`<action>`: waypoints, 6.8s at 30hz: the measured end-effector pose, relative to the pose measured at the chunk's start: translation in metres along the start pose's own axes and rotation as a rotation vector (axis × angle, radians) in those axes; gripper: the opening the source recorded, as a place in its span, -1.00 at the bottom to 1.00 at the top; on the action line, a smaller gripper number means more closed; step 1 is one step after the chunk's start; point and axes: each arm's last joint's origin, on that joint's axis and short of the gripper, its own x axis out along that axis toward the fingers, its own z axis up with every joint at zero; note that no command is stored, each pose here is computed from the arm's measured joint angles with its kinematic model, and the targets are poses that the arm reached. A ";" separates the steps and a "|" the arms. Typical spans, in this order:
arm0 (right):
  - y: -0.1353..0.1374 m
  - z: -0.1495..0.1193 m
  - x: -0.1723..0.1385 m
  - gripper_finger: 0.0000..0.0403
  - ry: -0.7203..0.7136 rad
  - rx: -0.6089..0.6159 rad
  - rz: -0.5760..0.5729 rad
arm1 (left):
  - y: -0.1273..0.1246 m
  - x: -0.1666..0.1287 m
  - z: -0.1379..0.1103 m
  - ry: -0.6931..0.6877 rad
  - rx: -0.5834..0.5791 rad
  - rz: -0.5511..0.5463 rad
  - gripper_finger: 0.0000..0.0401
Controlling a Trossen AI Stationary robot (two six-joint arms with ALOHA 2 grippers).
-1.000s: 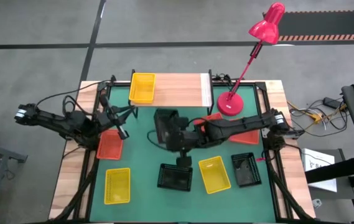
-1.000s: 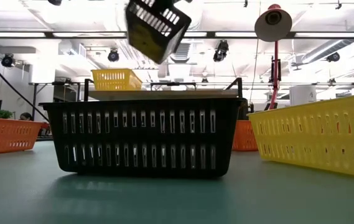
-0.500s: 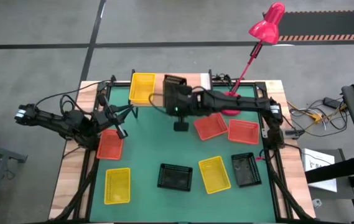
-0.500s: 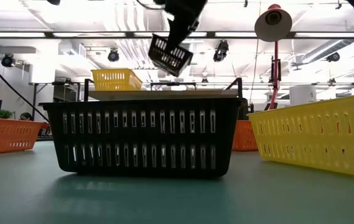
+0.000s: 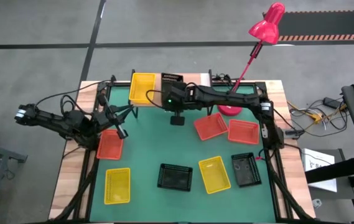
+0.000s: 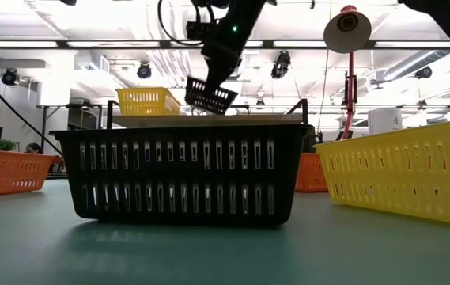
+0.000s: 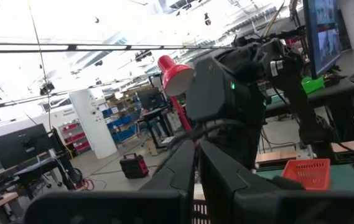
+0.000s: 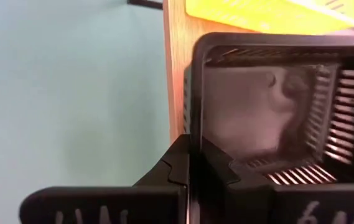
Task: Stack baskets on shelf by color
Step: Put the top black bin on the shelf, then adjust the yellow bin on the shelf, then put the center orange bin on the shelf
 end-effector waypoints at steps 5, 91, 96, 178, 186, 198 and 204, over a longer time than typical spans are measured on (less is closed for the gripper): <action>0.000 0.000 0.009 -0.96 0.003 -0.016 -0.005 | 0.000 0.000 0.000 -0.001 0.002 0.000 -0.96; -0.095 -0.041 -0.004 -0.96 0.062 0.217 0.038 | -0.001 0.000 -0.001 0.004 0.010 -0.003 -0.96; -0.087 -0.038 -0.004 -0.96 0.035 0.218 0.109 | -0.001 0.000 -0.001 0.004 0.010 -0.003 -0.96; 0.144 -0.125 -0.130 -0.96 -0.160 0.141 0.357 | 0.058 0.179 -0.068 1.175 0.452 -0.355 -1.00; 0.144 -0.125 -0.129 -0.96 -0.157 0.142 0.356 | 0.063 0.175 -0.055 1.147 0.462 -0.314 -1.00; 0.147 -0.128 -0.121 -0.96 -0.176 0.197 0.306 | 0.026 0.119 0.014 0.710 0.043 -0.412 -1.00; 0.146 -0.128 -0.119 -0.91 -0.156 0.372 0.275 | -0.011 0.089 0.019 0.331 -0.027 -0.491 -1.00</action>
